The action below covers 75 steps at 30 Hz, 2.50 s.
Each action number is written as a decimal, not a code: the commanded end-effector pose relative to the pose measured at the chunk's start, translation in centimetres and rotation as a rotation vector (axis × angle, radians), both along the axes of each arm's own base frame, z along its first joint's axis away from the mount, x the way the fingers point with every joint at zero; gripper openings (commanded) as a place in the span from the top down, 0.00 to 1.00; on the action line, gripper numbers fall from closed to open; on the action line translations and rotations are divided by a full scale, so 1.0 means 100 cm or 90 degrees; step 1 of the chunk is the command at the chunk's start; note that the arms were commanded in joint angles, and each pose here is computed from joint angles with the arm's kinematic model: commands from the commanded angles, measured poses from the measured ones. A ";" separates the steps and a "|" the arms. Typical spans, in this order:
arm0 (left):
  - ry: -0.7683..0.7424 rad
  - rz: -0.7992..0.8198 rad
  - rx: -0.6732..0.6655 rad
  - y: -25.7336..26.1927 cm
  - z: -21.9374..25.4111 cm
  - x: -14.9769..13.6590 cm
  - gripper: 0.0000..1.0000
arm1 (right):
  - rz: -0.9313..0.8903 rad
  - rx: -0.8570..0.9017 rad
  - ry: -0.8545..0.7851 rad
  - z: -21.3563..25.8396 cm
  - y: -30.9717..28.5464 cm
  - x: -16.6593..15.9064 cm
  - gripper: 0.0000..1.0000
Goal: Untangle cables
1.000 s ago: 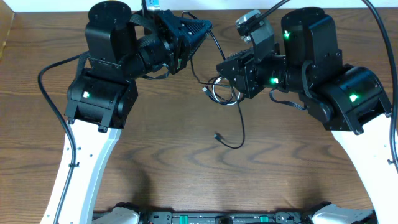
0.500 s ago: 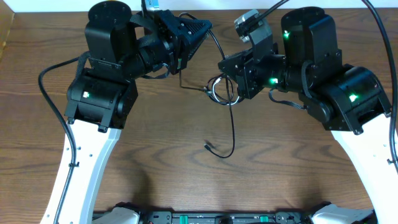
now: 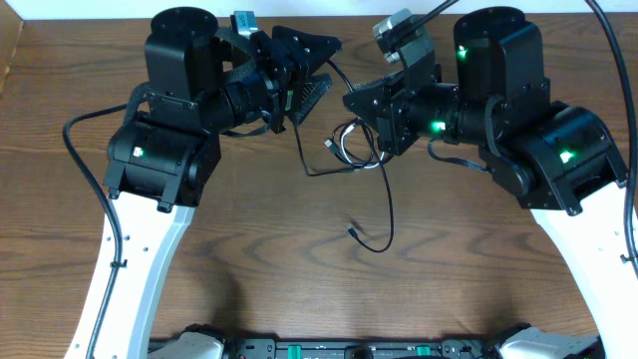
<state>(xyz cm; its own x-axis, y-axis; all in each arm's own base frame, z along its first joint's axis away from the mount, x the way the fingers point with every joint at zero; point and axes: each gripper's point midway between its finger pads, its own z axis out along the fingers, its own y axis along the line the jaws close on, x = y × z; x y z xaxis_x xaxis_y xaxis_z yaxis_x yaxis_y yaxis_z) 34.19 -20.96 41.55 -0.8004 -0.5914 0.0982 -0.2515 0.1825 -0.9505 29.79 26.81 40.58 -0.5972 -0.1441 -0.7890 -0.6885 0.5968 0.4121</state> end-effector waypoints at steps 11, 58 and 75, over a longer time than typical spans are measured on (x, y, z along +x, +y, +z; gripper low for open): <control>-0.013 -0.018 -0.006 -0.002 0.006 -0.005 0.64 | 0.007 0.006 0.010 0.001 0.001 -0.005 0.98; -0.022 -0.018 -0.009 -0.003 0.009 -0.004 0.81 | 0.032 0.012 0.028 -0.001 0.004 -0.014 0.98; -0.092 0.038 0.036 0.009 0.014 0.014 0.92 | -0.049 -0.064 0.057 -0.026 -0.018 -0.005 0.01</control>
<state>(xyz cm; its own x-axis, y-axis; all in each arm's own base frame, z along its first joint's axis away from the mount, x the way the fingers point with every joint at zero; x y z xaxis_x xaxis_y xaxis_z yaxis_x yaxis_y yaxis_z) 35.14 -20.42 42.00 -0.7815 -0.6237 0.0163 -0.1881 0.2105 -0.9593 28.77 25.96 38.46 -0.6732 -0.1787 -0.7176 -0.6370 0.6331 0.4399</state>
